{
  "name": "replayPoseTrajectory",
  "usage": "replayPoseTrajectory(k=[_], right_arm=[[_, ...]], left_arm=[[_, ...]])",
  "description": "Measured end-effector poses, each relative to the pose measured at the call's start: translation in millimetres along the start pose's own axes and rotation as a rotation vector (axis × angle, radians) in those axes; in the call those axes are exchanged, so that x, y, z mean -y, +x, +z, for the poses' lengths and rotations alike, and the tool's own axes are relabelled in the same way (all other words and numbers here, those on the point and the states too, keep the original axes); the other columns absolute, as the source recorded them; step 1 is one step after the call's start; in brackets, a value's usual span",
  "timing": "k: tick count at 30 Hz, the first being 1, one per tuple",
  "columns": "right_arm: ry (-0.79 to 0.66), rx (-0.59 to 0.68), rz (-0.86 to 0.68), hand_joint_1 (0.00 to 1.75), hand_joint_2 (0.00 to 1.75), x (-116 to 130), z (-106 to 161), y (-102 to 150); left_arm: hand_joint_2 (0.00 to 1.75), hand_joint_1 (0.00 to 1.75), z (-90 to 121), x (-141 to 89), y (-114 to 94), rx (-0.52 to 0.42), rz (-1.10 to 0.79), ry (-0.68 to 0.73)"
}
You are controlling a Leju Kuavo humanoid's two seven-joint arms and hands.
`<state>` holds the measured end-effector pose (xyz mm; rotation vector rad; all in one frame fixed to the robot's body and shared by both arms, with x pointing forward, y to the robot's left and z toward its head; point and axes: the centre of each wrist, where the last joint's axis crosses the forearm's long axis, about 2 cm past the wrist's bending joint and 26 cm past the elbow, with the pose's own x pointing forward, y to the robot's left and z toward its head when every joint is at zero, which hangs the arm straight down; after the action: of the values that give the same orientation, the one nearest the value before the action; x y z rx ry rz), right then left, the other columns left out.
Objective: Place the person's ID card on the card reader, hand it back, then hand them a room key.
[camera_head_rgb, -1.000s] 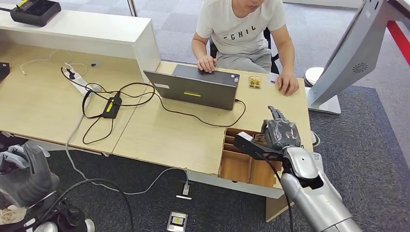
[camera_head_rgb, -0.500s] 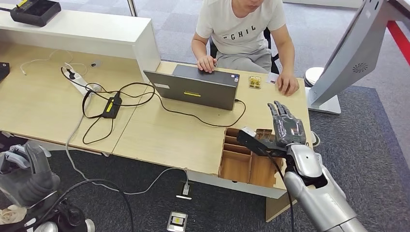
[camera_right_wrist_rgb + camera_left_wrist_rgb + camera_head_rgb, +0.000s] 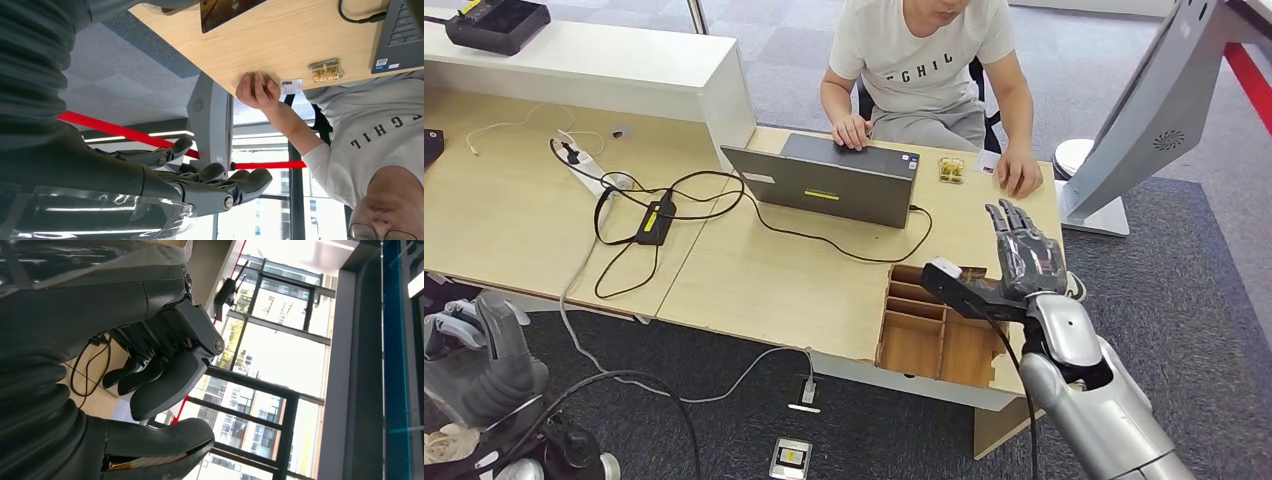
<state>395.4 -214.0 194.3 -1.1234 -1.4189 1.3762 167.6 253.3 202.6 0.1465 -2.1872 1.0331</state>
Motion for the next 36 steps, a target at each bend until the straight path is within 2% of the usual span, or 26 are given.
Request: replayPoseTrajectory(k=[3, 8, 16, 26, 32, 34, 36], right_arm=[[-0.001, 0.001, 0.001, 0.14, 1.75, 1, 0, 0], [0.026, 0.023, -0.003, 0.14, 1.75, -2, 1, 2], [0.107, 0.141, -0.119, 0.27, 1.75, -7, 3, 32], [0.143, 0.112, -0.099, 0.38, 1.75, -19, 7, 36], [0.114, 0.073, -0.055, 0.48, 1.75, -21, 5, 31], [0.102, 0.061, -0.04, 0.67, 1.75, -20, 3, 26], [0.094, 0.05, -0.028, 1.19, 1.75, -18, 1, 22]], left_arm=[[1.75, 1.75, 0, 0, 0, 0.0, 0.001, 0.0], [1.75, 1.75, 0, 0, -1, -0.005, 0.002, 0.003], [1.75, 1.75, 0, 0, -2, -0.008, -0.013, 0.023], [1.75, 1.75, 0, 0, -2, -0.013, -0.003, 0.019], [1.75, 1.75, 0, 0, -3, -0.013, -0.016, 0.033], [1.75, 1.75, 0, -1, -3, -0.012, -0.021, 0.036], [1.75, 1.75, 0, -1, -3, -0.011, -0.025, 0.037]])
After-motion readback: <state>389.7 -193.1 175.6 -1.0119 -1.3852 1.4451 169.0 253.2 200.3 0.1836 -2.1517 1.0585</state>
